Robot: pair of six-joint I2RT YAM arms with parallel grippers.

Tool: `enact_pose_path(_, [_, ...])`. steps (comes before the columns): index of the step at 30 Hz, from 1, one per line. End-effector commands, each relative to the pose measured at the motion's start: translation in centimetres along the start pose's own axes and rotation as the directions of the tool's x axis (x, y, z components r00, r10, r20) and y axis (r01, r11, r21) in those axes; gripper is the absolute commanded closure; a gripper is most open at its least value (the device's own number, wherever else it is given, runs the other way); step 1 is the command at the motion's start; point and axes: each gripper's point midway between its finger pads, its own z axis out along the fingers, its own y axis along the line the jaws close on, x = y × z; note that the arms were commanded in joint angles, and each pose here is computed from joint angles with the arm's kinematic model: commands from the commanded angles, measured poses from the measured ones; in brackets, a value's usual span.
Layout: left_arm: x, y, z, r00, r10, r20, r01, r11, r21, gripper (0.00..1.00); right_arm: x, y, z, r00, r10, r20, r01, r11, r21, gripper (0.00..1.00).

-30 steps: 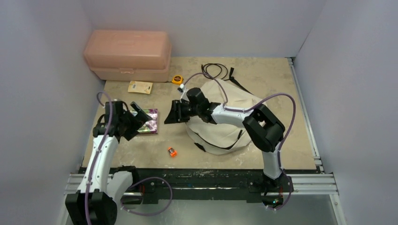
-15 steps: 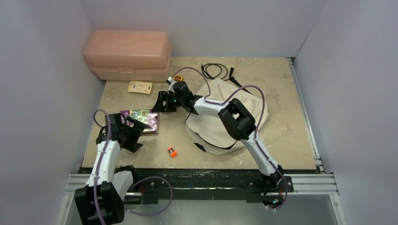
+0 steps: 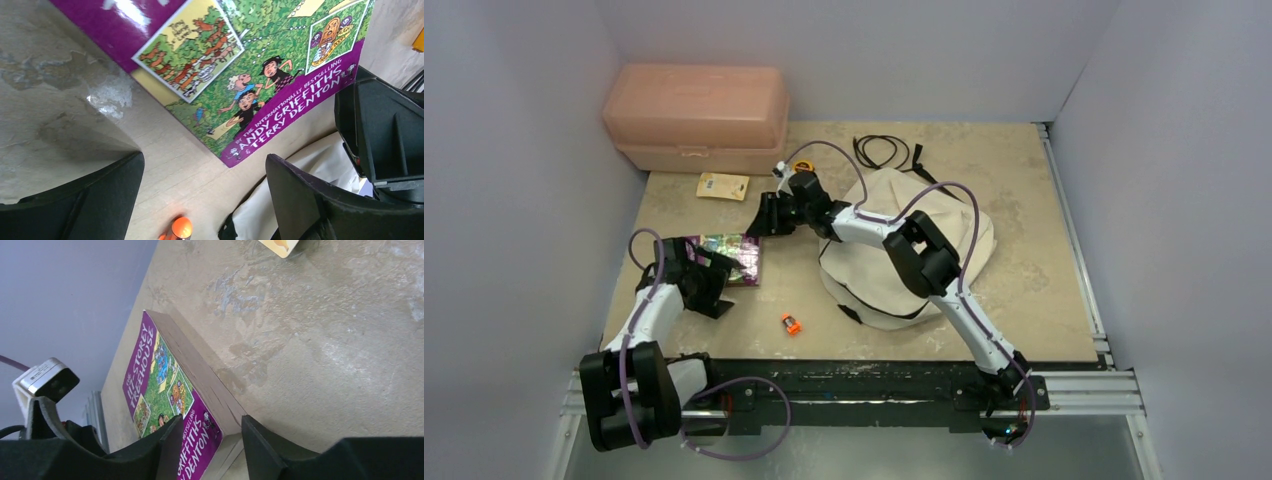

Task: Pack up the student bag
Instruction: Pick up the book from the center of the board.

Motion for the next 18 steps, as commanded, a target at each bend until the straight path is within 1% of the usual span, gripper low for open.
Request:
enact_pose_path(1, [-1.2,-0.7,0.6,0.999,-0.014,0.032,0.013,1.000,0.007,0.09,-1.7,4.7,-1.3,1.000,0.009,0.015,-0.007,0.989,-0.150,0.54])
enact_pose_path(7, [-1.1,-0.8,0.8,1.000,-0.012,0.024,0.012,1.000,0.009,0.09,-1.3,8.1,-2.7,0.995,0.093,-0.020,-0.095,0.951,-0.293,0.66])
enact_pose_path(11, [-1.1,-0.9,0.9,1.000,-0.004,0.010,0.004,1.000,-0.002,0.09,-0.4,8.9,-3.4,0.990,0.131,-0.046,-0.139,0.935,-0.326,0.71])
enact_pose_path(14, [-1.0,-1.0,1.1,1.000,-0.003,-0.003,0.003,1.000,0.004,0.11,0.5,9.7,-3.6,0.987,0.145,-0.066,-0.159,0.922,-0.353,0.72])
enact_pose_path(18, [-0.7,-1.0,1.2,1.000,-0.004,-0.018,0.004,1.000,0.011,0.13,1.2,8.9,-3.2,0.979,0.192,-0.071,-0.205,0.923,-0.327,0.72])
